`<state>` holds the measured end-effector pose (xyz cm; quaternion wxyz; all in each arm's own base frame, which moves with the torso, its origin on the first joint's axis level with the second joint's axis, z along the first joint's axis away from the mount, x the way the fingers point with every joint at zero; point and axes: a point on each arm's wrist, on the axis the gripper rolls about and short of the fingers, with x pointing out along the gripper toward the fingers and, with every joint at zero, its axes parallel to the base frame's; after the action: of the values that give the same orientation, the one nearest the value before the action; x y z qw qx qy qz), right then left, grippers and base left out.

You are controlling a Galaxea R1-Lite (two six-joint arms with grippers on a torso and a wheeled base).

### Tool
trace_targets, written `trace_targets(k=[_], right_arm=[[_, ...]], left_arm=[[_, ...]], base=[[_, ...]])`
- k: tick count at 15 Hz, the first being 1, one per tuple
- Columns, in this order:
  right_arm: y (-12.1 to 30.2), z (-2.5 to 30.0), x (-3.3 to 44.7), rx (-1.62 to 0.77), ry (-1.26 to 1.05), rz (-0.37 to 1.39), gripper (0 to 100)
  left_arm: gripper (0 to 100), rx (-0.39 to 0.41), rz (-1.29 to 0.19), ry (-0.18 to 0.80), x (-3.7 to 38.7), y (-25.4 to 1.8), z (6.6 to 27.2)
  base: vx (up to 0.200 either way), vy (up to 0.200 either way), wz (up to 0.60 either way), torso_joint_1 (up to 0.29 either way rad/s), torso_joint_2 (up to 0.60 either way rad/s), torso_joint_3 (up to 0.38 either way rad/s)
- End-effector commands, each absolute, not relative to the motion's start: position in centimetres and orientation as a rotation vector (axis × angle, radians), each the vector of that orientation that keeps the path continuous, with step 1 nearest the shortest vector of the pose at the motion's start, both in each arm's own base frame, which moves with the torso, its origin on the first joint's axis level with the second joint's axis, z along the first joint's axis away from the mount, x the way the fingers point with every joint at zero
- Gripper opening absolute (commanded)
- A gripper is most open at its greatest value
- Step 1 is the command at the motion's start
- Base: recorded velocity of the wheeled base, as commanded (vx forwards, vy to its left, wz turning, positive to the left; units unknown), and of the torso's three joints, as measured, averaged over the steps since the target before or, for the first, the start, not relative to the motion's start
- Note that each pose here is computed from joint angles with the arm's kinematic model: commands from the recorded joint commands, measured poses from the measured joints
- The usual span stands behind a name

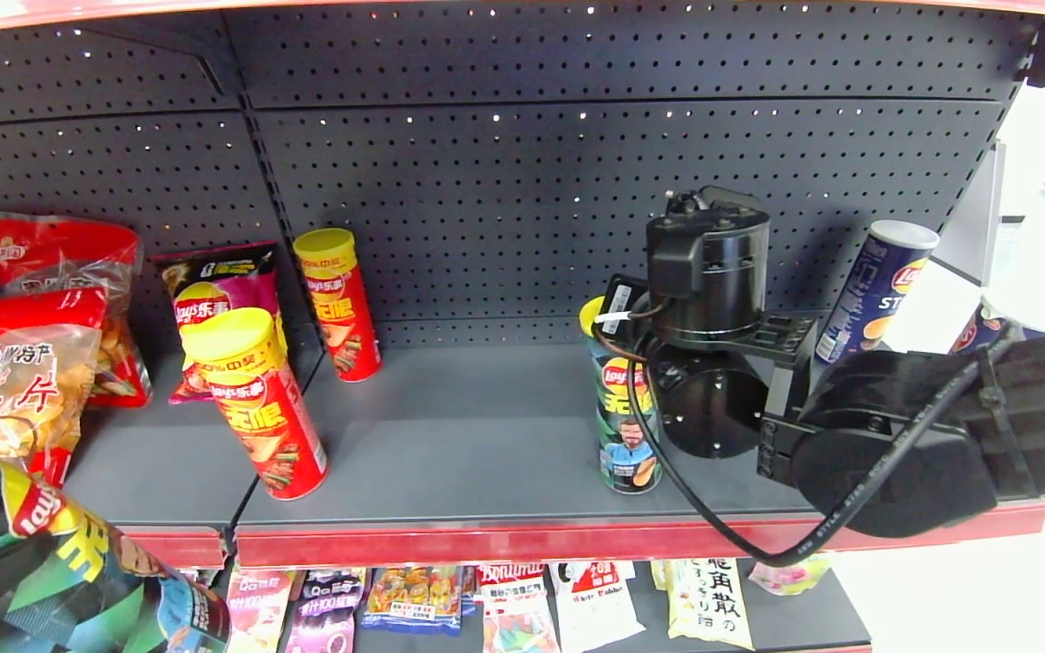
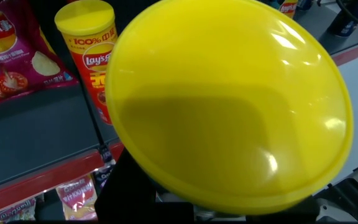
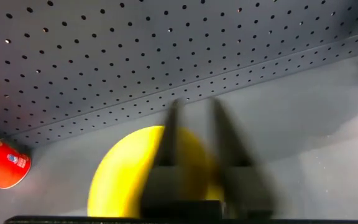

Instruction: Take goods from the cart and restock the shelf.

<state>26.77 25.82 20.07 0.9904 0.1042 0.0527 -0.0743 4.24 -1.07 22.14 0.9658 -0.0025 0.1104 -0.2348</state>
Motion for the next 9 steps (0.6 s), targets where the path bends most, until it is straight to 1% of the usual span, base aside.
trace_targets(k=[1,9], right_arm=[[25.83,19.98,26.79,0.206,0.108,-0.149,0],[25.72,20.04,26.85,0.211,0.106,-0.154,0]], left_arm=[[0,-0.005,-0.476,0.225,4.27,-1.07,22.14],[0,-0.007,-0.476,0.232,4.44,-1.08,22.10]], base=[[0.000,0.000,0.00,0.000,0.00,0.000],[0.000,0.000,0.00,0.000,0.00,0.000]])
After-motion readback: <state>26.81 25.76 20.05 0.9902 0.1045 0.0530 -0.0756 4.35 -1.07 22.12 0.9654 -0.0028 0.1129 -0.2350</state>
